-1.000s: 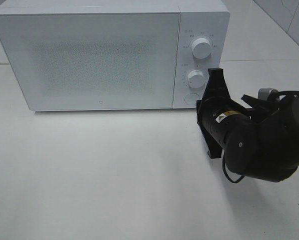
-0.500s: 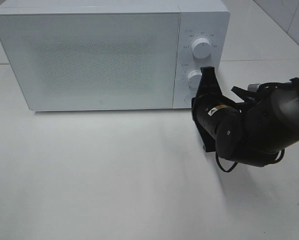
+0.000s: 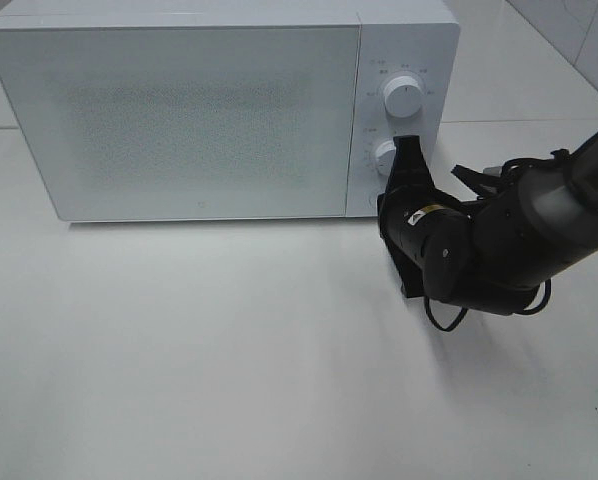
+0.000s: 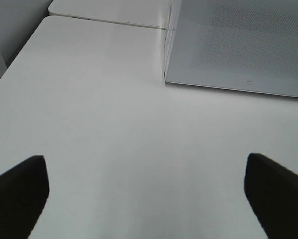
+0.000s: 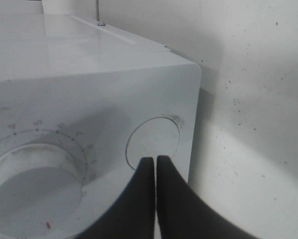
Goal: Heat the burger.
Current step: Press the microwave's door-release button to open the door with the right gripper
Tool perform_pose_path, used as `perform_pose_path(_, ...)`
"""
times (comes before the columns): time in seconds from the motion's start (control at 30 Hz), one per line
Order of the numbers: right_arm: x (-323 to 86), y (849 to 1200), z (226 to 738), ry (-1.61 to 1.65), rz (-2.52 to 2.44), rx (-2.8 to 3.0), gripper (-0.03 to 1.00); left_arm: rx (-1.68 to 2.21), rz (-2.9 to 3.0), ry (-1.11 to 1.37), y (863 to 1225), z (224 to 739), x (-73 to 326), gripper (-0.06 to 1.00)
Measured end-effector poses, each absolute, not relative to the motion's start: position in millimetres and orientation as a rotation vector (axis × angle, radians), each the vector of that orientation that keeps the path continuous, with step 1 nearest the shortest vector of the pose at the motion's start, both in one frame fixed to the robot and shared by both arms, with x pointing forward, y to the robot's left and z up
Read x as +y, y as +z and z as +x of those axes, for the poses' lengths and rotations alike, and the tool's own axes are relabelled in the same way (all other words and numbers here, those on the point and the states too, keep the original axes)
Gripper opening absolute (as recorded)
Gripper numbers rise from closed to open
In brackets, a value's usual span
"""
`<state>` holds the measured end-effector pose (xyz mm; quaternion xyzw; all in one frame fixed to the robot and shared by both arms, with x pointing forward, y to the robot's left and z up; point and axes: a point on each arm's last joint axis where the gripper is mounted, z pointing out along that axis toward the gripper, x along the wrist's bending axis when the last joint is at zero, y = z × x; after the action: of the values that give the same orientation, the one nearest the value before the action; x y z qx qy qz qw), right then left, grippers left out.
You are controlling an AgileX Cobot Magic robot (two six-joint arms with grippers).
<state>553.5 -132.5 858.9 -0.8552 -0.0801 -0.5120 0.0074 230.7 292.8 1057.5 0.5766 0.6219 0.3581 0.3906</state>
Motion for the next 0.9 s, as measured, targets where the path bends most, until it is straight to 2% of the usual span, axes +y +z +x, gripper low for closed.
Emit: perform_pose_path(0.9,-132.4,851.2,573.3,-1.602,-2.668,-0.221,0.0,1.58,1.465,0.91,1057.5,230.7,292.8,0.99)
